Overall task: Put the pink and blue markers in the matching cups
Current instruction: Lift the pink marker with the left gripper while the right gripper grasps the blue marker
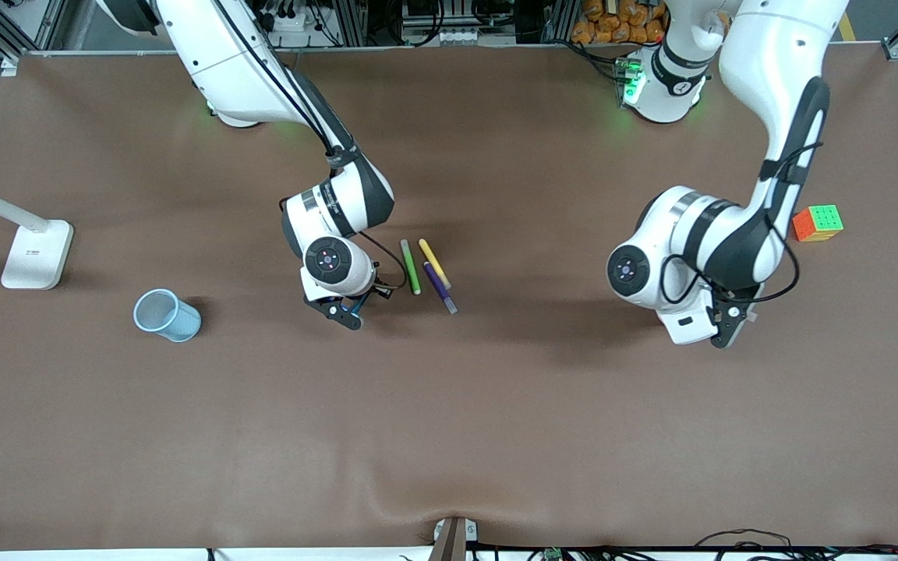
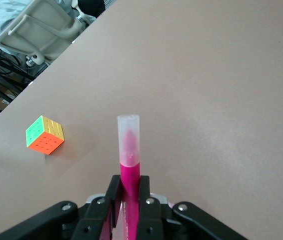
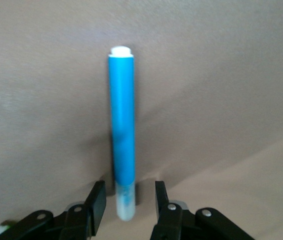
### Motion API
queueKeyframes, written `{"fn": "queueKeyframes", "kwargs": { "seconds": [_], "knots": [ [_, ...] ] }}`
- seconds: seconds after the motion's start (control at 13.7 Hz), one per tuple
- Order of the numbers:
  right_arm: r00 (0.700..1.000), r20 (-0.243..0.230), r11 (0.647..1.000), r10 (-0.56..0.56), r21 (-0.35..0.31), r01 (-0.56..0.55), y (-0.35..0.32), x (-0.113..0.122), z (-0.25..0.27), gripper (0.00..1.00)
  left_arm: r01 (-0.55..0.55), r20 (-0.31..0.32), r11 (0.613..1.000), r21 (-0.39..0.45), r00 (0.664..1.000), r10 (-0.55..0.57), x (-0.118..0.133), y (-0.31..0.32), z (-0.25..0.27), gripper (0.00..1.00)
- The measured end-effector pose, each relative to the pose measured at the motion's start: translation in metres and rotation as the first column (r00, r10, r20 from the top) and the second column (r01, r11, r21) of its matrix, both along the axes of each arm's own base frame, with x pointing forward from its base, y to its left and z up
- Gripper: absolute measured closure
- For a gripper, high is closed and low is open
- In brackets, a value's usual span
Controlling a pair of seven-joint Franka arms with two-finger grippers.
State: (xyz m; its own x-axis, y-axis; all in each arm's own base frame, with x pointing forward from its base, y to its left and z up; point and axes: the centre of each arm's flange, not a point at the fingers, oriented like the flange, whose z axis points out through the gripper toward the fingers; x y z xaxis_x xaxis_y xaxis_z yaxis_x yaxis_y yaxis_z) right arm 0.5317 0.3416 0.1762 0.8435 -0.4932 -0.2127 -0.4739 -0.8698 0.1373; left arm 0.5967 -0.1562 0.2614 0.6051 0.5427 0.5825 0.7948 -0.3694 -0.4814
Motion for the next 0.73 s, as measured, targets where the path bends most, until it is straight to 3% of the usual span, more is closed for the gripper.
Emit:
{"fn": "queueKeyframes", "kwargs": {
  "seconds": [0.29, 0.44, 0.51, 0.73],
  "knots": [
    [1.0, 0.015, 1.0, 0.002, 0.007, -0.002, 0.0029, 0.0002, 0.0007, 0.63, -0.006, 0.006, 1.0, 0.019, 1.0, 0.006, -0.0006, 0.0007, -0.0144, 0.82],
    [1.0, 0.018, 1.0, 0.003, 0.009, -0.003, 0.0035, 0.0004, 0.0011, 0.81, -0.005, 0.006, 1.0, 0.019, 1.0, 0.005, -0.0005, 0.0007, -0.0142, 0.67],
    [1.0, 0.019, 1.0, 0.003, 0.009, -0.003, 0.0035, 0.0004, 0.0014, 0.83, -0.005, 0.006, 1.0, 0.019, 1.0, 0.005, -0.0004, 0.0007, -0.0142, 0.56],
    [1.0, 0.023, 1.0, 0.0, 0.009, 0.0, 0.0022, 0.0028, 0.0041, 0.83, -0.004, 0.006, 1.0, 0.019, 1.0, 0.004, -0.0004, 0.0006, -0.0141, 0.51]
  ]
}}
